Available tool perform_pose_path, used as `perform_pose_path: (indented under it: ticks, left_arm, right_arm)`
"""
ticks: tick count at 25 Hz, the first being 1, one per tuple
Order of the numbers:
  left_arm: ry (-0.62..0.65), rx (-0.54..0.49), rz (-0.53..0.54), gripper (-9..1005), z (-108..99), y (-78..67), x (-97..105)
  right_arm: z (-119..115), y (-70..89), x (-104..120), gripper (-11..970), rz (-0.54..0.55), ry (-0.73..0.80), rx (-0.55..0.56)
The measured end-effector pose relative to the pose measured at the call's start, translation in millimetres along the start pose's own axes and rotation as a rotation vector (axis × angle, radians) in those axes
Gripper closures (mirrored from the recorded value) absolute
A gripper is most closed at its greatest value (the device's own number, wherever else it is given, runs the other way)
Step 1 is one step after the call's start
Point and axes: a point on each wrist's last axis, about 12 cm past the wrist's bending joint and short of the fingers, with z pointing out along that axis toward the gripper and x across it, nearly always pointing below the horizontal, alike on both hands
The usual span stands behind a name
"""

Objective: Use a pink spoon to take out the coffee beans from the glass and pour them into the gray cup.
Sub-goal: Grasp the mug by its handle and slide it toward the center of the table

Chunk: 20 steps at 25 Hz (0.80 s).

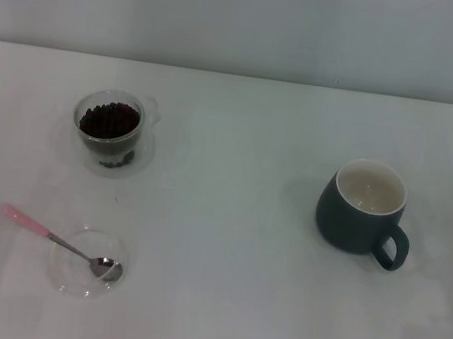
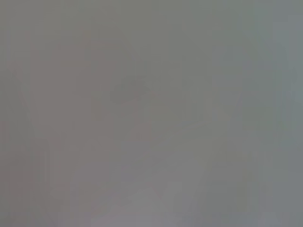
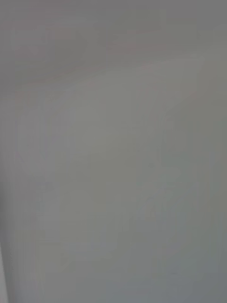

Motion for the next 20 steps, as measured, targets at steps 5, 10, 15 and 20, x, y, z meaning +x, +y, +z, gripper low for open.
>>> perform_pose_path:
  ticks: [5,10,15,20]
  left_arm:
    - [0.015,0.038,0.001,135,2.6,-6.3,2.1]
    - [0.03,0.062,-0.009,134,2.9,-12.0,5.1]
    - [0.034,0.074,-0.007,134,2.8,-13.2,5.5]
    - [0.032,0.089,-0.003,135,3.5,-14.1,4.7]
  right_arm:
    - [-7.3,3.2,4.2,118,-0.014,0.021,-0.027]
    - [-4.8,6.5,4.3,119,-0.017,0.023,-0.05]
    - [-2.8,9.2,4.7,121,-0.018,0.026,-0.067]
    - [-4.8,11.3,1.7,122,-0.011,-0.005,-0.077]
